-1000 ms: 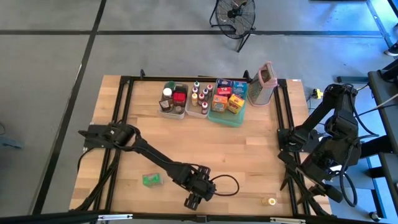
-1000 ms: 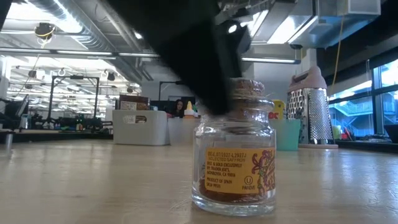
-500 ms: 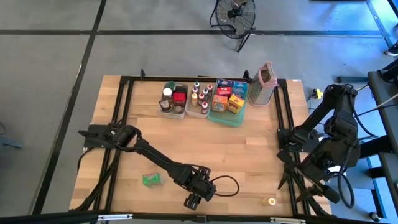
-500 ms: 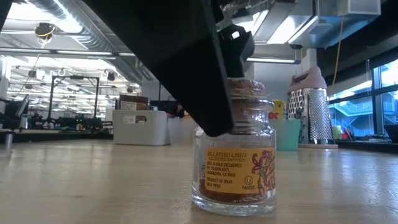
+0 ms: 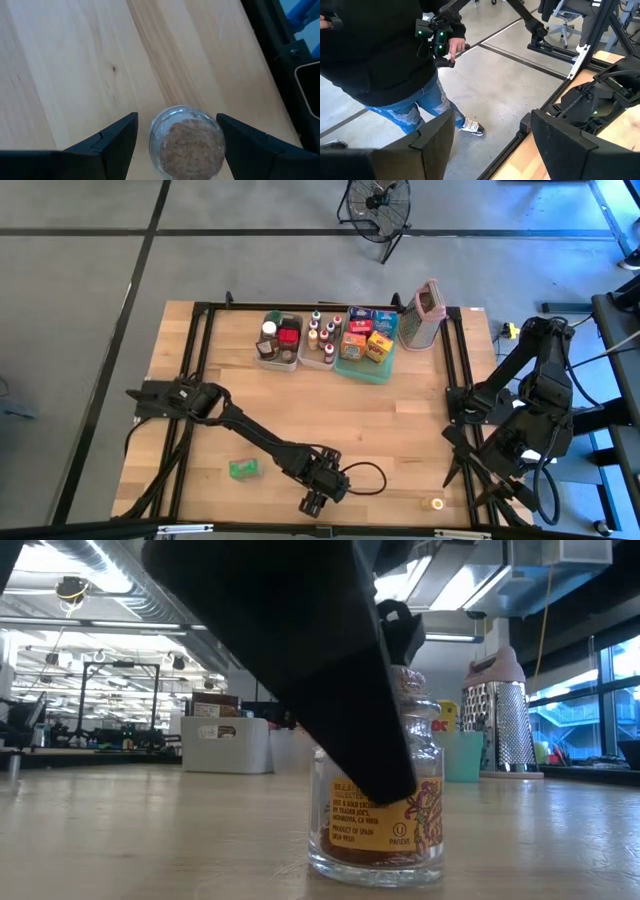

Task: Pick & Place Kitchen Items
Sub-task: Put the brown seasoning bottle into the gray bin

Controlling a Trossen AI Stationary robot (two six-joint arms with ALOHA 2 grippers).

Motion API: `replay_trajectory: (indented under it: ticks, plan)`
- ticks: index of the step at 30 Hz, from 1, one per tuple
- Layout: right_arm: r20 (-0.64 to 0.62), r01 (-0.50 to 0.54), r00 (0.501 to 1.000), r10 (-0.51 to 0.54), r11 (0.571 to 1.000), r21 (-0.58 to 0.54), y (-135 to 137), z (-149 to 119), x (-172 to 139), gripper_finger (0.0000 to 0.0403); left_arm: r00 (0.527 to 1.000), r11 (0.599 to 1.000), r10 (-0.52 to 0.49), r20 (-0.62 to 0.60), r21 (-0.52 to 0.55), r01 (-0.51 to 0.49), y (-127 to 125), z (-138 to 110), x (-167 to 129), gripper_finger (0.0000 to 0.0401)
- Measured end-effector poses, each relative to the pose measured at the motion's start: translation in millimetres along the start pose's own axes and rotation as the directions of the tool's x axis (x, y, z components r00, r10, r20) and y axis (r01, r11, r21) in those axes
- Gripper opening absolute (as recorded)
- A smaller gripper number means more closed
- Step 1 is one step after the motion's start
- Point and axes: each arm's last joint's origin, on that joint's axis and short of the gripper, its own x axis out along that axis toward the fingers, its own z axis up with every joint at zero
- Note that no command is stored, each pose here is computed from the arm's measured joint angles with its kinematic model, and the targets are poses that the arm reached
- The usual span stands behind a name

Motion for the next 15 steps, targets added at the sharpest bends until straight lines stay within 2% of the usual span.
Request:
replay_trajectory:
  ticks: [5, 15]
  plan:
    - [-0.003, 0.005, 1.0, -0.005, 1.0, -0.001, -0.3, -0.3, 0.0, 0.0261, 1.0, 1.0, 0.001, -0.004, -0.003, -0.001, 1.0, -0.3, 0.0, 0.0253]
    - [-0.016, 0.011, 1.0, -0.011, 1.0, -0.011, -0.5, -1.6, 0.0, 0.0262, 0.999, 0.998, -0.045, -0.023, -0.046, 0.044, 6.7, -1.9, 9.5, 0.0194]
